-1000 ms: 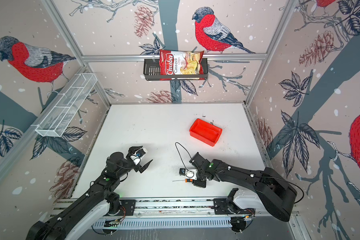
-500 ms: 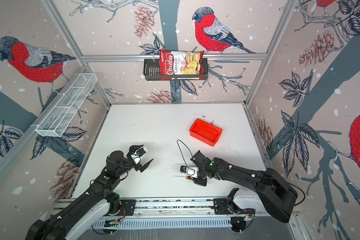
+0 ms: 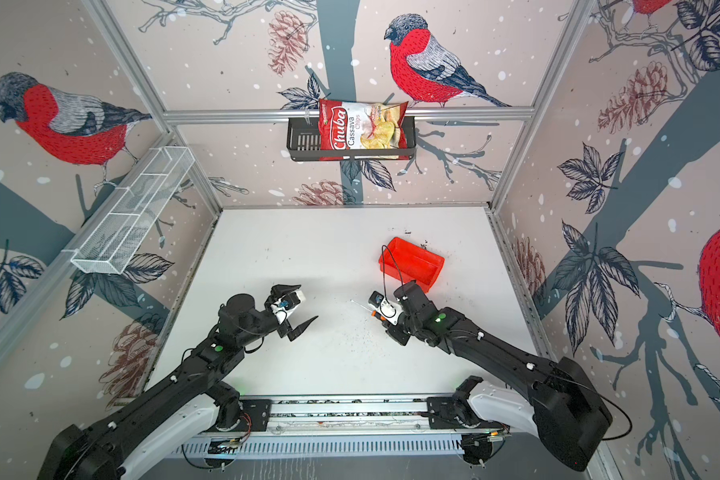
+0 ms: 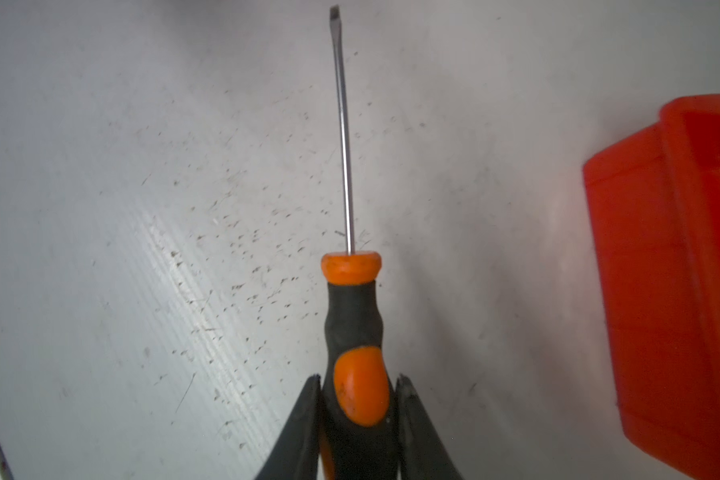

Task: Put the screwdriver in the bin

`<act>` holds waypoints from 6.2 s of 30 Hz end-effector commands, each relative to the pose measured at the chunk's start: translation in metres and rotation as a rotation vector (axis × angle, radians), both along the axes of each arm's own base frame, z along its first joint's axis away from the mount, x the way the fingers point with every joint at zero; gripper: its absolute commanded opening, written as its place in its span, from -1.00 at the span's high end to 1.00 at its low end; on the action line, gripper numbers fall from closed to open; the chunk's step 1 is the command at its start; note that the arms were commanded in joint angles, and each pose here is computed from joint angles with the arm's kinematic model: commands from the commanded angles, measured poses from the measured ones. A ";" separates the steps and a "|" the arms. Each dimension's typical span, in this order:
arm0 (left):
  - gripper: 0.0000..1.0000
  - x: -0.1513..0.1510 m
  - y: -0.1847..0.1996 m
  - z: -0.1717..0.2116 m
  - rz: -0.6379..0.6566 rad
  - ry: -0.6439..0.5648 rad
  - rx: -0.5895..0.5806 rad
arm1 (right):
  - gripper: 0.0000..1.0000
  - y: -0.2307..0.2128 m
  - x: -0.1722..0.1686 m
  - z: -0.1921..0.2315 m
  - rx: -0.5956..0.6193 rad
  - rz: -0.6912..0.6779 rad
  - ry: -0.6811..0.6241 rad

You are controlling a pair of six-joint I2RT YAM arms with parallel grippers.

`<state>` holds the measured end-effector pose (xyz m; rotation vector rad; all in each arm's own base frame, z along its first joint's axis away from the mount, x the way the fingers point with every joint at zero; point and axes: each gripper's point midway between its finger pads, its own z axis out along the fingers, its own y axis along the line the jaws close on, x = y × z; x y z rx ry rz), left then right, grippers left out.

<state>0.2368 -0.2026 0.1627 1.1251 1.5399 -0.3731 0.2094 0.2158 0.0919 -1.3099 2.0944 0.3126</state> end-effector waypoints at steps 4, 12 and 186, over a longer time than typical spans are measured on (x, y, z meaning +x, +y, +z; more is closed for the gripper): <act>-0.96 0.005 -0.028 0.016 -0.028 -0.011 -0.039 | 0.72 0.006 0.028 0.039 0.130 -0.117 -0.100; -0.96 0.004 -0.064 0.023 -0.094 -0.007 -0.055 | 0.70 -0.010 0.048 0.060 0.115 -0.154 -0.166; -1.00 0.141 0.214 -0.034 1.098 -0.075 -0.397 | -0.97 -0.218 0.163 0.034 0.554 -0.984 -0.572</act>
